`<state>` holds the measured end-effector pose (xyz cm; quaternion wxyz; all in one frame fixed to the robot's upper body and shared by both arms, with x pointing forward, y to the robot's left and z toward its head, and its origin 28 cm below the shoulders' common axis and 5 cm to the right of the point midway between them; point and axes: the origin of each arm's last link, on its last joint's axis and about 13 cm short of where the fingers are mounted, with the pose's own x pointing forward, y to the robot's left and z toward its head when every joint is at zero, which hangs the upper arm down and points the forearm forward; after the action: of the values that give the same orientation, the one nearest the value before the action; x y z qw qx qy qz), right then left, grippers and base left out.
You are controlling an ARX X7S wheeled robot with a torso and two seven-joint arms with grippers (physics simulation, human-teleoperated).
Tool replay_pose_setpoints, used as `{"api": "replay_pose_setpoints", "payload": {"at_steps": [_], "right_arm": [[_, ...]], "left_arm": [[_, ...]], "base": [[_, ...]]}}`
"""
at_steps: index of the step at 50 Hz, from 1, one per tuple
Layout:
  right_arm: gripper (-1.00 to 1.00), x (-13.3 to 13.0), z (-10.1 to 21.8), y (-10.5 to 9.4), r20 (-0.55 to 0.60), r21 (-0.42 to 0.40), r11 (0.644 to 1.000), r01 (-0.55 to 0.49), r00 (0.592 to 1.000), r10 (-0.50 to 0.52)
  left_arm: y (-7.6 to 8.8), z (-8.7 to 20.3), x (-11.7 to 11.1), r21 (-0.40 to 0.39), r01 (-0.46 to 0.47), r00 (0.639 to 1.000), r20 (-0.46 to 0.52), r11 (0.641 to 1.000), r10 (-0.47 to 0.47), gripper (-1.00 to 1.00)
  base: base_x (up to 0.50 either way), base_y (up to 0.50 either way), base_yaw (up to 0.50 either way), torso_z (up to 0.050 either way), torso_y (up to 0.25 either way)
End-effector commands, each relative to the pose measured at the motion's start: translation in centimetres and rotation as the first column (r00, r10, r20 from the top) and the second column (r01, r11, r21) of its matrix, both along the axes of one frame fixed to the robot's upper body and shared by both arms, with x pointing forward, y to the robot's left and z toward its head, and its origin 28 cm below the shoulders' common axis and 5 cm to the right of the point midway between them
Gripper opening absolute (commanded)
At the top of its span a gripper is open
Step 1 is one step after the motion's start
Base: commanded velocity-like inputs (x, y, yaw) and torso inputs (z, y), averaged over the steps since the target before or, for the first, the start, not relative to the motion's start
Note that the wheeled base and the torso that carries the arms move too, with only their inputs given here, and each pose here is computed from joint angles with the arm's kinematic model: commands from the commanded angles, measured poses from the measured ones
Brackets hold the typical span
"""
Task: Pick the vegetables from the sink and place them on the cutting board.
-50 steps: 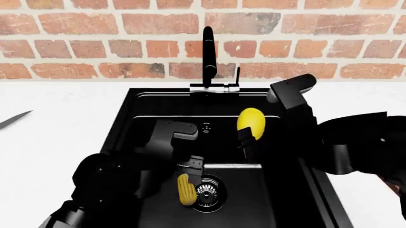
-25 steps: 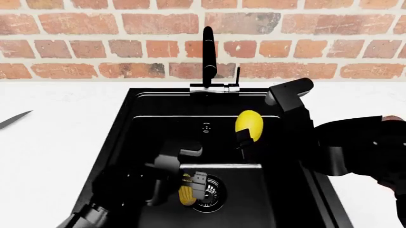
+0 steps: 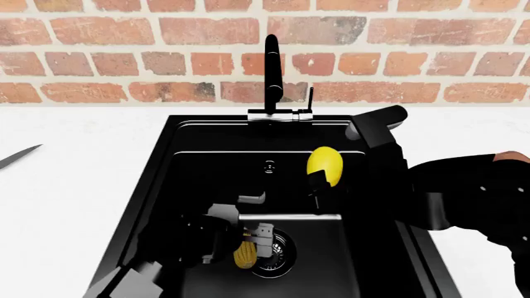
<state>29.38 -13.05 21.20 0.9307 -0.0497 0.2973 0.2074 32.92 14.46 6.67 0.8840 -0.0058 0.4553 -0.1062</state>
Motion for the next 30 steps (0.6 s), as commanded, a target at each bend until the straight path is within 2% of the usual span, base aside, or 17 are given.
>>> {"api": "replay_pose_setpoints", "payload": {"at_steps": [1,6,16,21,22,30], "right_arm": [[-1.00,0.1,-0.2,-0.1,0.001,-0.001,1.000,-0.003,1.000,0.003],[-1.00,0.1,-0.2,-0.1,0.001,0.001,1.000,-0.002,1.000,0.002],[-1.00,0.1,-0.4,-0.2,0.002,0.005,1.000,-0.002,1.000,0.002],[-1.00,0.2,-0.5,-0.2,0.002,0.007,1.000,-0.002,1.000,0.002],[-1.00,0.2,-0.5,-0.2,0.001,0.008,1.000,-0.002,1.000,0.002],[-1.00,0.2,-0.6,-0.1,0.000,0.010,1.000,-0.002,1.000,0.002]], "left_arm": [[-0.3,-0.7,0.5,-0.025,-0.026,0.999,-0.020,0.999,0.025,1.00],[-0.4,-1.3,0.2,-0.016,-0.039,0.998,-0.045,0.999,0.038,1.00],[-0.2,-2.6,-0.2,0.078,-0.032,0.998,-0.059,0.996,0.037,1.00],[-0.2,-3.6,-0.6,0.097,-0.017,0.996,-0.080,0.995,0.025,1.00],[-0.2,-3.7,-0.7,0.099,-0.012,0.996,-0.082,0.995,0.020,-1.00],[-0.3,-3.8,-1.0,0.099,0.006,0.996,-0.084,0.995,0.002,-1.00]], "base": [[0.00,0.00,0.00,0.000,0.000],[0.00,0.00,0.00,0.000,0.000],[0.00,0.00,0.00,0.000,0.000],[0.00,0.00,0.00,0.000,0.000],[0.00,0.00,0.00,0.000,0.000],[0.00,0.00,0.00,0.000,0.000]]}}
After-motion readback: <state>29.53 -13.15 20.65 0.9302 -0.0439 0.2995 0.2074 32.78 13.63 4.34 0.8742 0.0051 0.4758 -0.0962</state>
